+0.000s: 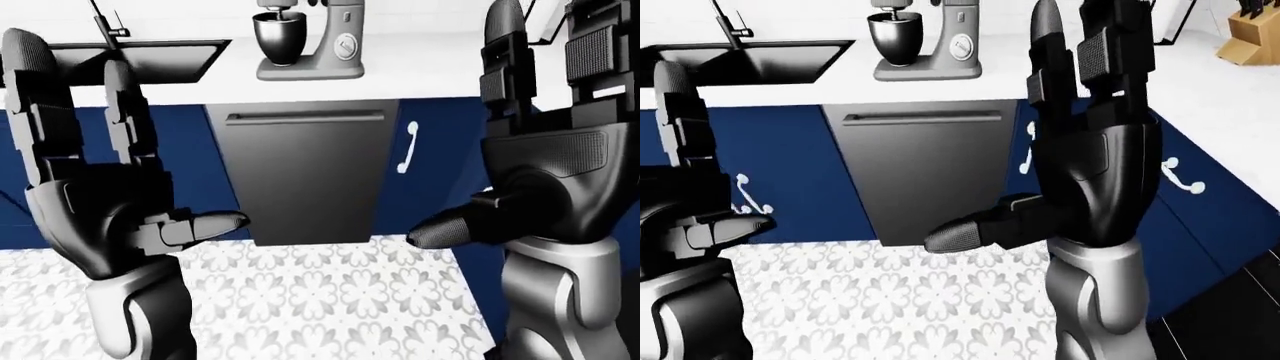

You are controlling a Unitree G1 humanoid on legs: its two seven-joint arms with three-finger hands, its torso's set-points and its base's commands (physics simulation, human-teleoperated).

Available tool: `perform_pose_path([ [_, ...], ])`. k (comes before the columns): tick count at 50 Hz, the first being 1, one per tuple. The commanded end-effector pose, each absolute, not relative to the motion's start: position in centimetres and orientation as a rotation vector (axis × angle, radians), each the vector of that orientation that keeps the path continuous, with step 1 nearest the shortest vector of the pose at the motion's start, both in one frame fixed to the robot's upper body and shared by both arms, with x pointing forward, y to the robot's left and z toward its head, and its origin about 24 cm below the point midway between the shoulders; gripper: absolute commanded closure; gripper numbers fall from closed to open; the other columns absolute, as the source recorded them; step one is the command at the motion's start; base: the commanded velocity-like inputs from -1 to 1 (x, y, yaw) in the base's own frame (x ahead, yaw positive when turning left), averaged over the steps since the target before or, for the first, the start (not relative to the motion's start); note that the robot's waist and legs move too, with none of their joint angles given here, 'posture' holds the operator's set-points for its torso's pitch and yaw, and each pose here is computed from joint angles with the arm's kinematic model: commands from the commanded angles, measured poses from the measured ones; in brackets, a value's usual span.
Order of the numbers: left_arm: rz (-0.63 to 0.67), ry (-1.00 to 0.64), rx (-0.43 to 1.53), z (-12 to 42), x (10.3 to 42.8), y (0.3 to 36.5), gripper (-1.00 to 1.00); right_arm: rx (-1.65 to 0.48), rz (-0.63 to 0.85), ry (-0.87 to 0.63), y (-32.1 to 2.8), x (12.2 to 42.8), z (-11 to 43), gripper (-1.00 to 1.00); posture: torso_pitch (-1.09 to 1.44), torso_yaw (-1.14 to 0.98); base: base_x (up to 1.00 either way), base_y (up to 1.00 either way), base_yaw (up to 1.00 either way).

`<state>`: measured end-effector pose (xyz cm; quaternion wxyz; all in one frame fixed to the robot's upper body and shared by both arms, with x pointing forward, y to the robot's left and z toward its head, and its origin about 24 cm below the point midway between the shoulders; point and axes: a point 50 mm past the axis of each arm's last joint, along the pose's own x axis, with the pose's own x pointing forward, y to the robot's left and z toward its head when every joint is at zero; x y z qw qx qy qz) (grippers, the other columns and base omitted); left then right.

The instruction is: Open the stand mixer head.

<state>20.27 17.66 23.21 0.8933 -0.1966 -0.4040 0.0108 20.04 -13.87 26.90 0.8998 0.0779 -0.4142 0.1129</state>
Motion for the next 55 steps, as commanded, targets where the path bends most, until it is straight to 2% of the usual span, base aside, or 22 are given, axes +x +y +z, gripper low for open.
perform_pose_path([
  [1, 0.014, -0.909, -0.399, 24.1, 19.6, 17.7, -0.98, 0.161, 0.253, -0.913, -13.7, 19.4, 27.5, -1.0, 0.0, 0.0, -0.06, 1.0, 0.0],
  [9, 0.015, -0.909, -0.401, 24.1, 19.5, 17.7, -0.97, 0.157, 0.253, -0.915, -13.7, 19.3, 27.5, -1.0, 0.0, 0.0, -0.02, 0.65, 0.0],
  [24, 0.022, -0.903, -0.4, 23.9, 19.7, 18.0, -0.98, 0.133, 0.336, -0.868, -12.6, 19.2, 26.7, -1.0, 0.0, 0.0, 0.07, -0.02, 0.0],
  [55, 0.029, -0.905, -0.4, 23.9, 19.6, 18.2, -0.98, 0.132, 0.353, -0.853, -12.4, 19.2, 26.6, -1.0, 0.0, 0.0, 0.45, -0.01, 0.0],
])
